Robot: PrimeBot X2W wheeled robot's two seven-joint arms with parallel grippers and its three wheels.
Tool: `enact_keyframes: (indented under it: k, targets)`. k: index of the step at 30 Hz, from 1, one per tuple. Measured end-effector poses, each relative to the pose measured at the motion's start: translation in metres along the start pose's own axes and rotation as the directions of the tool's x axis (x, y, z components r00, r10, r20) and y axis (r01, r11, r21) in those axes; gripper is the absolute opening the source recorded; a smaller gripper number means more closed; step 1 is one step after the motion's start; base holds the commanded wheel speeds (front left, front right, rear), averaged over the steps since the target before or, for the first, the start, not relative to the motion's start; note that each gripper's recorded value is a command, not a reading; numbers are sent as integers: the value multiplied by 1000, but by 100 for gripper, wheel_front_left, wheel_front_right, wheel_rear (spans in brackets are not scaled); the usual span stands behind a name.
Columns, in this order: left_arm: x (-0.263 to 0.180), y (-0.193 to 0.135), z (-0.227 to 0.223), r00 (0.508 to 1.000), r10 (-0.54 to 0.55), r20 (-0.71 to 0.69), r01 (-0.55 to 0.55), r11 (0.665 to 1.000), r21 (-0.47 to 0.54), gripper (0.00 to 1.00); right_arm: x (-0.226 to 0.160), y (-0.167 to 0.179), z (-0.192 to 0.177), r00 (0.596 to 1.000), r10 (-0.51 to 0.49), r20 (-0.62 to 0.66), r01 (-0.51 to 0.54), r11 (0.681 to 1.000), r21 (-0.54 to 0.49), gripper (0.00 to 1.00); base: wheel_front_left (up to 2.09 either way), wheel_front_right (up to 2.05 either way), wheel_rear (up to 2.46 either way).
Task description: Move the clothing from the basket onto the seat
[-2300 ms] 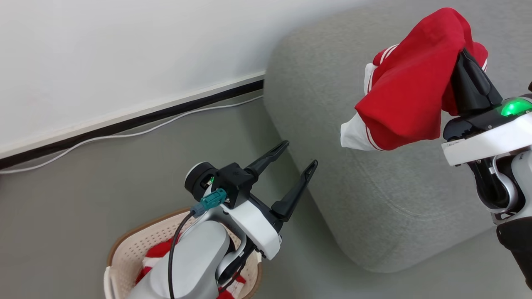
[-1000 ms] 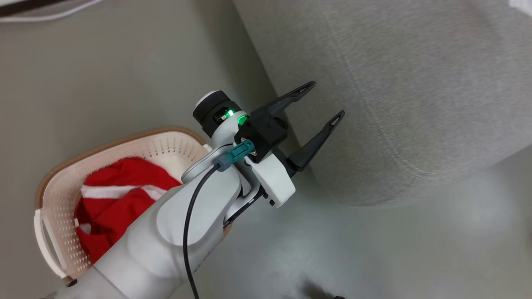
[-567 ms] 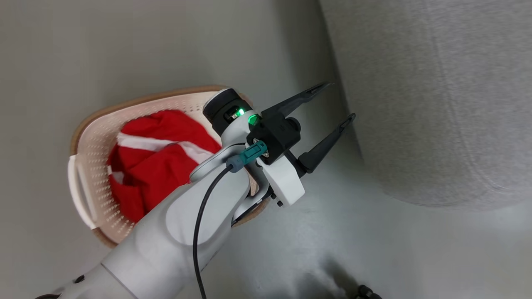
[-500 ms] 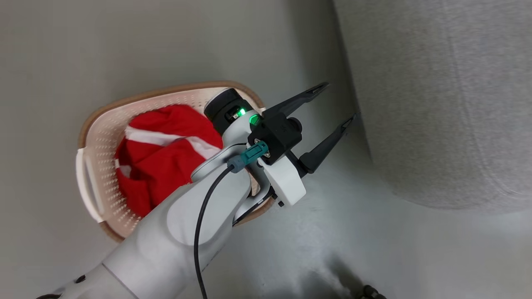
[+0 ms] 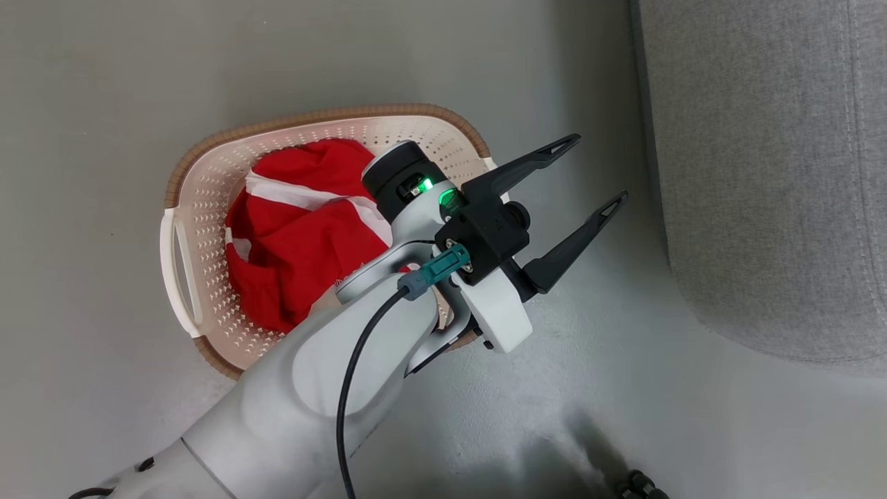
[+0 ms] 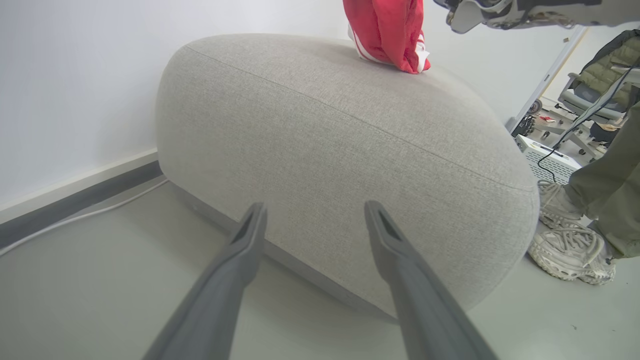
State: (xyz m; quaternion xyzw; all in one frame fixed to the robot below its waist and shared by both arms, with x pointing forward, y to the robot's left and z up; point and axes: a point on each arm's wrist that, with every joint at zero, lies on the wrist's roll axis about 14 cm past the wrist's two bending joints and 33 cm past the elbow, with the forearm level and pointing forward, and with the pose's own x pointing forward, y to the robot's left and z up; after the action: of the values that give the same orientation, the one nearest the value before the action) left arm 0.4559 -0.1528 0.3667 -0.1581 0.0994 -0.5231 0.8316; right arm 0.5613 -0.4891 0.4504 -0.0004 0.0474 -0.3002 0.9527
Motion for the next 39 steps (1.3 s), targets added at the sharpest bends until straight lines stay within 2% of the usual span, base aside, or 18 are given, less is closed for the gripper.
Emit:
enact_keyframes:
  k: [4,5,7,15,21,27,35,37,39]
  targets:
    - [3,-7,7,1000,-18,11,18,1000,10,100,-17,-10,-25,997,-21,-71,23,999,22,0,0,0,0]
    - [4,-9,9,1000,-21,14,21,1000,15,100,-21,-13,-30,996,-26,-86,28,999,32,21,0,0,0]
    - [5,-12,15,999,-27,22,27,999,25,100,-31,-15,-39,993,-27,-115,32,999,42,100,0,0,0]
    - [6,-25,45,998,-37,55,33,997,75,100,-72,-24,-55,983,8,-181,1,999,52,100,0,0,0]
    - [-4,-35,65,997,-11,77,4,996,92,100,-95,-15,-43,984,81,-159,-70,995,73,100,0,0,0]
    - [-22,-39,82,994,54,99,-63,994,92,100,-115,8,-23,978,179,-104,-168,980,108,100,0,0,0]
    - [-60,-27,101,969,205,137,-218,972,88,100,-141,59,14,939,345,7,-342,929,140,100,0,0,0]
    - [-73,-21,105,955,255,148,-269,959,85,100,-149,74,23,921,388,34,-389,910,143,100,0,0,0]
    - [-97,-9,109,926,339,163,-355,932,78,100,-160,94,37,892,446,74,-452,880,144,100,0,0,0]
